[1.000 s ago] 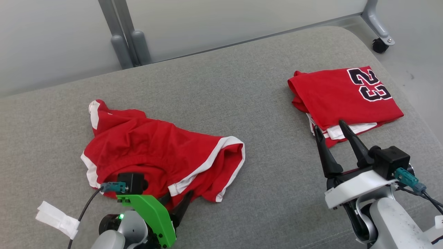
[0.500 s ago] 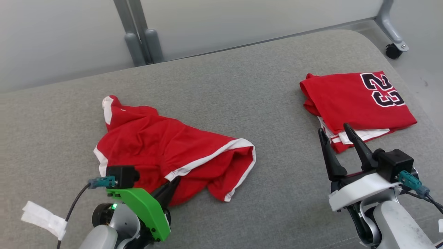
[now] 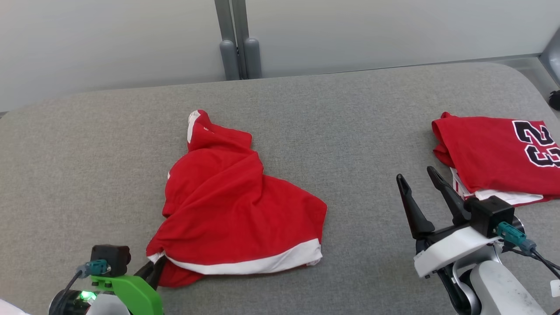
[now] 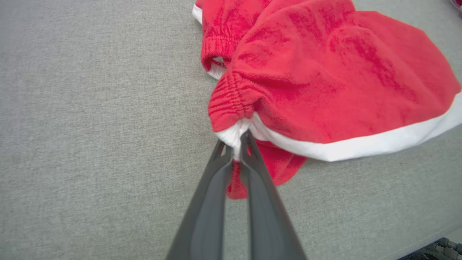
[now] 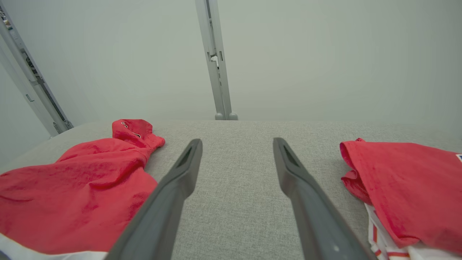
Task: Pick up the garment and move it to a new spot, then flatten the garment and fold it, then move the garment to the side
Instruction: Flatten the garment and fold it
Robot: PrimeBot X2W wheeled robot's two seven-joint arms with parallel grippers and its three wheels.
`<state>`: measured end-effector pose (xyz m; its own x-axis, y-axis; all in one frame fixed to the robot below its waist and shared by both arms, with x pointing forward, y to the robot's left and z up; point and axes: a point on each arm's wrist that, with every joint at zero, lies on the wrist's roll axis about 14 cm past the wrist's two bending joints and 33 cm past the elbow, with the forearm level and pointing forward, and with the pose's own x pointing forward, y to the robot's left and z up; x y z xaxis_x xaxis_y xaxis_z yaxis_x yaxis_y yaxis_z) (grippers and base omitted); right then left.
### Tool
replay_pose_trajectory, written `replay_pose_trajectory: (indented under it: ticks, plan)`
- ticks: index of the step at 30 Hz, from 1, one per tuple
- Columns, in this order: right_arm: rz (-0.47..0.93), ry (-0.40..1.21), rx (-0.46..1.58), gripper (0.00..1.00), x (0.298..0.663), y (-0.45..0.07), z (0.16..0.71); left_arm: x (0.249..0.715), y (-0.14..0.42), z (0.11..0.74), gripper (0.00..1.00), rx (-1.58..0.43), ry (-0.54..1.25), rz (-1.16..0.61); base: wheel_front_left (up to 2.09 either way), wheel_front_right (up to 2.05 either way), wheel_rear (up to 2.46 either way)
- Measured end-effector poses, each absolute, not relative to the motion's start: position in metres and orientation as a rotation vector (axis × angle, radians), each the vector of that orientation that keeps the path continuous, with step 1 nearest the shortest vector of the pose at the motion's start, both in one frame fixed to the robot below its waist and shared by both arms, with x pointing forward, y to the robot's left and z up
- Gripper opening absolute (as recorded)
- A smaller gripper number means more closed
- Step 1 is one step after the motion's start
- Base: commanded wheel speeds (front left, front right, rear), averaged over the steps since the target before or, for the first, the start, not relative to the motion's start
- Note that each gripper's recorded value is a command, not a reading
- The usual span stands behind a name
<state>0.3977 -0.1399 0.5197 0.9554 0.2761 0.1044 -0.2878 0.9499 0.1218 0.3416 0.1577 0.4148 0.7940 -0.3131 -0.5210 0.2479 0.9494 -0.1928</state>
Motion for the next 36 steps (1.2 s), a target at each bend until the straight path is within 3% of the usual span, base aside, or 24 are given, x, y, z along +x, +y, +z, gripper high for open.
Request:
replay_pose_trajectory:
  ticks: [6, 7, 8, 9, 19, 28, 36]
  plan:
    - [0.310, -0.069, 0.135, 1.00, 0.400, -0.133, 0.515, 0.338, 0.187, 0.402, 0.02, -0.042, 0.552, -0.196, 0.00, 0.00, 0.00]
    - [0.311, -0.064, 0.135, 1.00, 0.399, -0.133, 0.513, 0.336, 0.188, 0.399, 0.35, -0.040, 0.560, -0.189, 0.00, 0.00, 0.00]
    - [0.313, -0.062, 0.135, 1.00, 0.399, -0.132, 0.513, 0.334, 0.189, 0.396, 0.88, -0.032, 0.561, -0.184, 0.00, 0.00, 0.00]
    - [0.314, -0.062, 0.134, 1.00, 0.399, -0.132, 0.513, 0.335, 0.190, 0.397, 1.00, -0.035, 0.551, -0.179, 0.00, 0.00, 0.00]
    - [0.319, -0.073, 0.147, 1.00, 0.392, -0.128, 0.517, 0.330, 0.203, 0.432, 1.00, -0.043, 0.434, -0.128, 0.00, 0.00, 0.00]
    - [0.344, -0.061, 0.175, 1.00, 0.388, -0.116, 0.514, 0.348, 0.217, 0.519, 1.00, -0.074, 0.024, 0.013, 0.00, 0.00, 0.00]
    - [0.402, 0.030, 0.200, 1.00, 0.384, -0.095, 0.497, 0.343, 0.210, 0.514, 1.00, -0.105, 0.011, 0.015, 0.00, 0.00, 0.00]
